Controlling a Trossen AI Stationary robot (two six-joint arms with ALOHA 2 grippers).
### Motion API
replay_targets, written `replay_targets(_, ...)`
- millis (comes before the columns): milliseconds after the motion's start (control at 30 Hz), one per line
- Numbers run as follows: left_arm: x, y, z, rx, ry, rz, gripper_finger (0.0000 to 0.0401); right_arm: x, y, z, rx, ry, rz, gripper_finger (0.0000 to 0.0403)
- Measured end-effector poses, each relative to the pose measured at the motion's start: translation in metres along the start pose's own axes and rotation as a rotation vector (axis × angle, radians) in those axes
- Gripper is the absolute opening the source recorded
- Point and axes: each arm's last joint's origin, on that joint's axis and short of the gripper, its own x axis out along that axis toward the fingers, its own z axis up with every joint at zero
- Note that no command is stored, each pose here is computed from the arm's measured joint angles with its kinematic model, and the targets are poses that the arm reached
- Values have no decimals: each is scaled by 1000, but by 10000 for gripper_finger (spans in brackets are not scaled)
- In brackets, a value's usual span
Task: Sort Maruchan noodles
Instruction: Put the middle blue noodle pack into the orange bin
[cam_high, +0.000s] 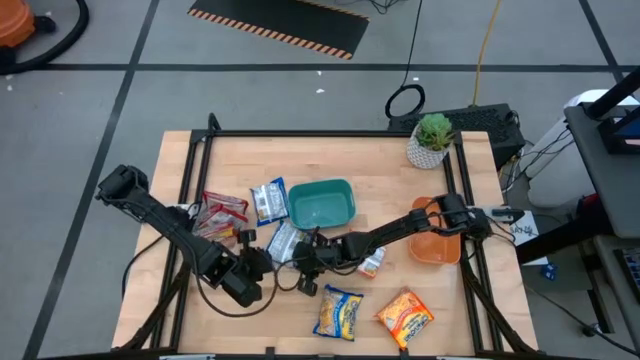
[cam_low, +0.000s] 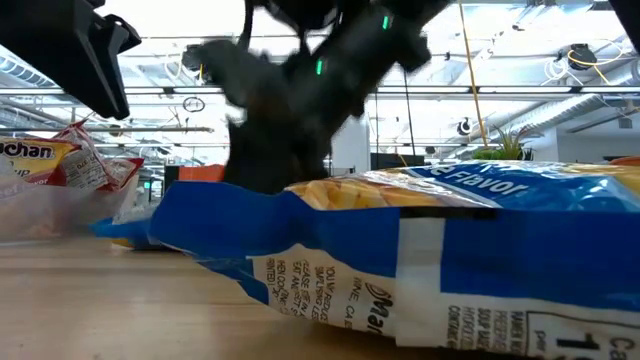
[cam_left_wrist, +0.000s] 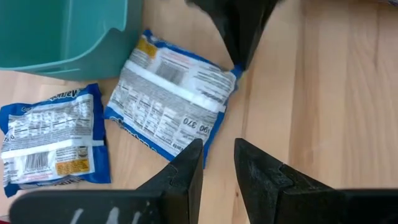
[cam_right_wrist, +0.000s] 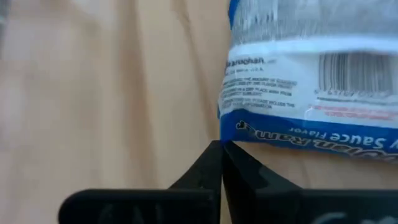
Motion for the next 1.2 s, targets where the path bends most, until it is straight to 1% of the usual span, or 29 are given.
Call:
replay_targets(133,-1,-1,-1,5,0,-3,97,-26,15,4,-25,22,19,1)
replay_targets(267,-1,-1,-1,-3,-1,-3,97,-45,24,-9,-15,165,10,0)
replay_targets(333,-1,-1,0,-6,-1,-3,97,-55,25,-18,1,245,-47,0)
replay_targets(467,-1,-1,0,-10,-5,-7,97,-63,16,-34,108,341,-258,0)
replay_targets(533,-1,-2,0,-16,-9,-10,97,-66,11,-36,162,349,-335,2)
replay_targets(600,-1,-2,1,-19,-14,-14,97,-67,10,-34,179,327,-354,10)
replay_targets(700,-1,-2,2,-17,-21,-18,97,-65,12,-33,142,314,-329,34)
replay_targets(833,-1,-2,2,-16,-21,-18,97,-64,20,-33,31,287,-281,84)
replay_targets(900,-1,-2,2,-16,-21,-18,97,-65,21,-34,-27,268,-302,114)
replay_targets(967,-1,-2,2,-16,-21,-18,97,-65,22,-34,-58,238,-342,142)
replay_targets(1067,-1,-2,2,-16,-21,-18,97,-66,23,-34,-77,214,-362,184)
replay_targets(1200,-1,-2,2,-17,-21,-18,97,-63,28,-34,-64,224,-295,224)
